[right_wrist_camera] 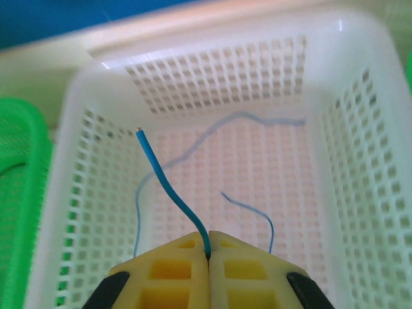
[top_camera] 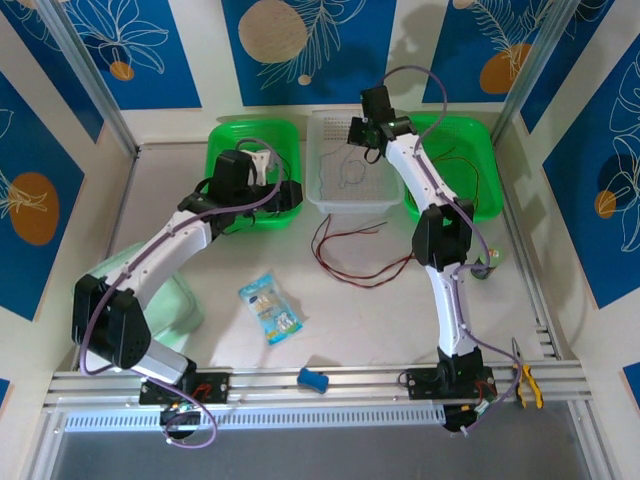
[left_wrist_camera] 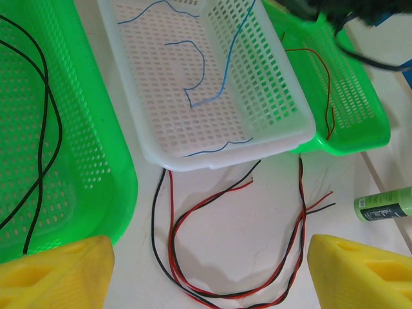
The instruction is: Untangle the cables
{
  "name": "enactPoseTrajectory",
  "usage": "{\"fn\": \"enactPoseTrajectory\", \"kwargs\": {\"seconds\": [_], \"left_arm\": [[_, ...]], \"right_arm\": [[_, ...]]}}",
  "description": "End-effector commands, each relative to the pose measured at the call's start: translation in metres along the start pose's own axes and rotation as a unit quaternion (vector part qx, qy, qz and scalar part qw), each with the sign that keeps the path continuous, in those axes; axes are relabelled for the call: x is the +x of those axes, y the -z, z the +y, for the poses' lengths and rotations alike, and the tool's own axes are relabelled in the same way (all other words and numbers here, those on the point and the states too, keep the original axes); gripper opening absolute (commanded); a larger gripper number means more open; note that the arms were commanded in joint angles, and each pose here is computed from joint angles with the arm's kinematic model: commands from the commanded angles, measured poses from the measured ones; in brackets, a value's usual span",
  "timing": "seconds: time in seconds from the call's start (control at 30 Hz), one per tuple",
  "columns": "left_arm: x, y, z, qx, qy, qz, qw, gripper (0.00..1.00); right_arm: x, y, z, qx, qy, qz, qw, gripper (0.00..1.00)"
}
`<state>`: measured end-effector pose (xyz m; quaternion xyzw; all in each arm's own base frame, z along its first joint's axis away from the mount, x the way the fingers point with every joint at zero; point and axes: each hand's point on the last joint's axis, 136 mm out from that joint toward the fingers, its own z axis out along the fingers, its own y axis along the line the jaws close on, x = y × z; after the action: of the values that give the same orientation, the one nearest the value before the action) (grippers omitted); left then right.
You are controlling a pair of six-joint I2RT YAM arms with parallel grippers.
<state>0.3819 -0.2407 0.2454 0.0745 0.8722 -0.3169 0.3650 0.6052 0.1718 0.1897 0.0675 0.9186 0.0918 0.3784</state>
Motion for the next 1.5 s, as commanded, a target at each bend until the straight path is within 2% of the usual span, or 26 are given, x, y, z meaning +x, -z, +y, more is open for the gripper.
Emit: {"fn": "enactPoseTrajectory", "kwargs": {"seconds": [0.0, 0.1, 0.17, 0.2, 0.23, 0.4, 0.5, 0.67, 0.93, 1.1, 1.23, 1.47], "left_arm": [[0.001, 0.013, -0.003, 0.005, 0.001, -0.005, 1.000, 0.79], [0.004, 0.016, -0.002, 0.002, 0.007, -0.002, 1.000, 0.79], [0.006, 0.019, -0.002, 0.002, 0.010, -0.003, 1.000, 0.79], [0.008, 0.020, -0.002, 0.001, 0.012, -0.003, 1.000, 0.79], [0.009, 0.022, -0.001, -0.001, 0.014, -0.004, 1.000, 0.79], [0.018, 0.030, -0.004, -0.005, 0.020, 0.001, 1.000, 0.79], [0.024, 0.035, -0.006, -0.008, 0.023, 0.003, 1.000, 0.79], [0.038, 0.044, -0.012, -0.012, 0.027, 0.012, 0.999, 0.80], [0.055, 0.056, -0.018, -0.013, 0.034, 0.013, 0.999, 0.80], [0.062, 0.057, -0.018, -0.014, 0.037, 0.016, 0.999, 0.80], [0.065, 0.056, -0.023, -0.010, 0.038, 0.016, 0.999, 0.80], [0.070, 0.045, -0.031, -0.002, 0.034, 0.023, 0.999, 0.79]], "right_arm": [[0.025, -0.005, -0.022, 0.018, -0.043, 0.059, 0.997, 0.43], [0.017, 0.008, -0.020, 0.000, -0.058, 0.056, 0.997, 0.55], [0.005, 0.020, -0.017, -0.007, -0.050, 0.040, 0.998, 0.66], [-0.001, 0.027, -0.016, -0.011, -0.046, 0.033, 0.998, 0.76], [-0.007, 0.034, -0.015, -0.014, -0.043, 0.028, 0.999, 0.80], [-0.023, 0.063, -0.020, -0.023, -0.047, 0.013, 0.999, 0.93], [-0.027, 0.079, -0.024, -0.030, -0.050, 0.011, 0.998, 0.94], [-0.019, 0.118, -0.016, -0.062, -0.026, 0.019, 0.998, 0.91], [0.059, 0.171, -0.024, -0.109, -0.068, 0.074, 0.989, 0.76], [0.115, 0.171, -0.020, -0.150, -0.116, 0.127, 0.974, 0.61], [0.148, 0.157, -0.014, -0.157, -0.128, 0.161, 0.966, 0.55], [0.167, 0.132, -0.011, -0.161, -0.146, 0.186, 0.958, 0.45]]}}
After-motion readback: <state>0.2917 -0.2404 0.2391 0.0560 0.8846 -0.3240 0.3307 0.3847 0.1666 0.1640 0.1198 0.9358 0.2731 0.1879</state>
